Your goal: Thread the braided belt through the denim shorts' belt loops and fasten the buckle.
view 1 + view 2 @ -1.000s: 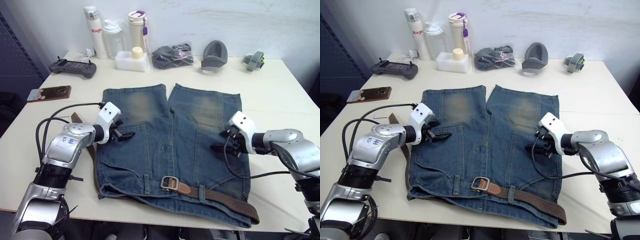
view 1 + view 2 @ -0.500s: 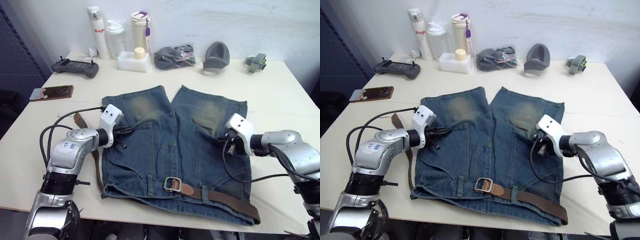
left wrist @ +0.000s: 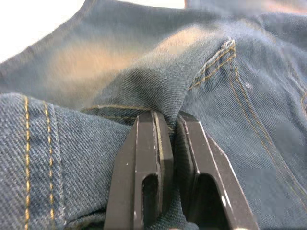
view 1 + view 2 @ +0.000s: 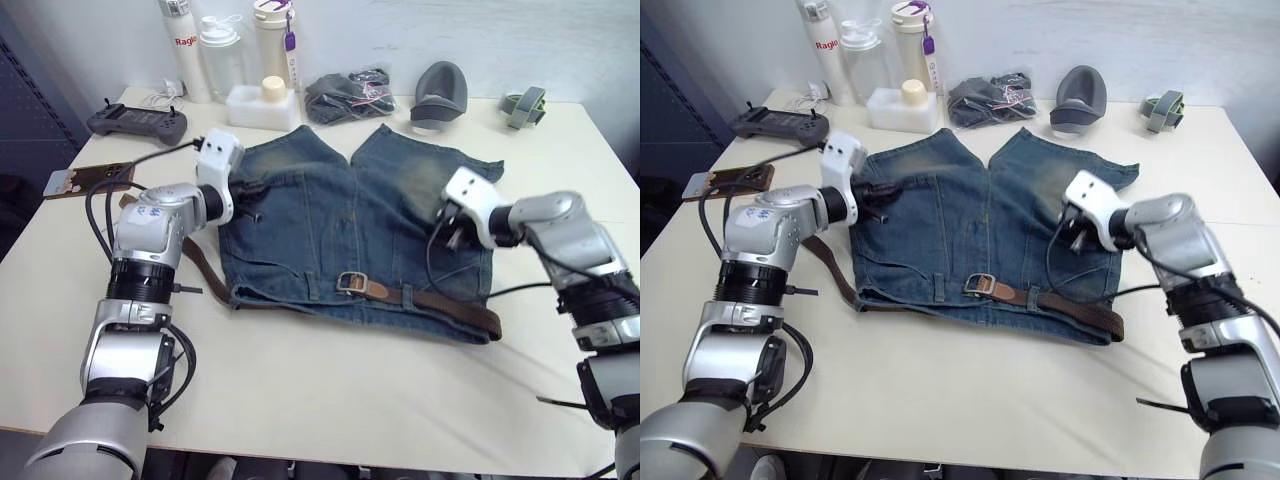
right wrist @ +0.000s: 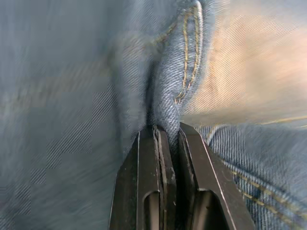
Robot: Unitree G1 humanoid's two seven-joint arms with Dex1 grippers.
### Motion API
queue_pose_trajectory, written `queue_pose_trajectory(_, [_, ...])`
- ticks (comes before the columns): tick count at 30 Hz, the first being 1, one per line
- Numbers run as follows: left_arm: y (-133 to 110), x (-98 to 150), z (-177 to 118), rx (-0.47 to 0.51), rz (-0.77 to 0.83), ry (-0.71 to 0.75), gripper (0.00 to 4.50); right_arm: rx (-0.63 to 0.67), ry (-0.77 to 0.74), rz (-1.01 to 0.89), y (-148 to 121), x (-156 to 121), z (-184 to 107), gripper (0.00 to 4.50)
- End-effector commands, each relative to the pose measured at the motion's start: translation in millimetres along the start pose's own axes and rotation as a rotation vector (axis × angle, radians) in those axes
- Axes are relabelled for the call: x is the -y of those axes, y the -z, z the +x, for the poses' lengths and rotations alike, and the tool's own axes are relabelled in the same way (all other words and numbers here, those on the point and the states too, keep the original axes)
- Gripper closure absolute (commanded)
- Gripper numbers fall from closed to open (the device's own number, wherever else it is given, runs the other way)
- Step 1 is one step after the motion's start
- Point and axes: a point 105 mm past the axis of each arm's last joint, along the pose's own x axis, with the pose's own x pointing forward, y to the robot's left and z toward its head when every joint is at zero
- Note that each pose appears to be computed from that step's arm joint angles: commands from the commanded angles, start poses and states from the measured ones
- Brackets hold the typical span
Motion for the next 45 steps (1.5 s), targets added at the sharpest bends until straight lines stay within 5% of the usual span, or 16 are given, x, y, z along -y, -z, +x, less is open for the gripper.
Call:
queue_pose_trajectory(1, [24, 23, 8, -0.052, 0.033, 0.088, 4.49, -0.045, 0.002, 0.044, 23, -2, 14, 4.5])
queue_pose_trajectory(11, [10, -3, 29, -0.024, 0.101, -0.017, 4.49, -0.015, 0.249, -0.024, 7, 49, 29, 4.5])
queue_pose_trajectory(19, [-26, -32, 2, 0.172, 0.109, -0.117, 0.94, 0.133, 0.243, 0.012, -28, 62, -3, 0.74])
queue_pose_trajectory(22, [-47, -27, -20, 0.271, 0.146, -0.088, 0.03, 0.233, 0.204, 0.001, -55, 60, -29, 0.0])
queue_pose_trajectory(26, [-53, -13, -46, 0.291, 0.26, -0.011, 0.03, 0.354, -0.139, -0.018, -76, 5, -67, 0.0])
queue_pose_trajectory(32, [-22, 45, -72, 0.15, 0.354, 0.348, 0.03, 0.241, -0.408, -0.093, -55, -63, -87, 0.0])
queue_pose_trajectory(35, [-2, 51, -70, 0.052, 0.341, 0.385, 0.74, 0.241, -0.422, -0.066, -54, -72, -86, 0.0])
queue_pose_trajectory(43, [61, 84, -83, -0.228, 0.532, 0.606, 4.18, 0.26, -0.356, -0.051, -57, -68, -81, 0.0])
queue_pose_trajectory(45, [66, 91, -89, -0.243, 0.509, 0.652, 4.42, 0.261, -0.346, -0.047, -57, -67, -82, 0.0])
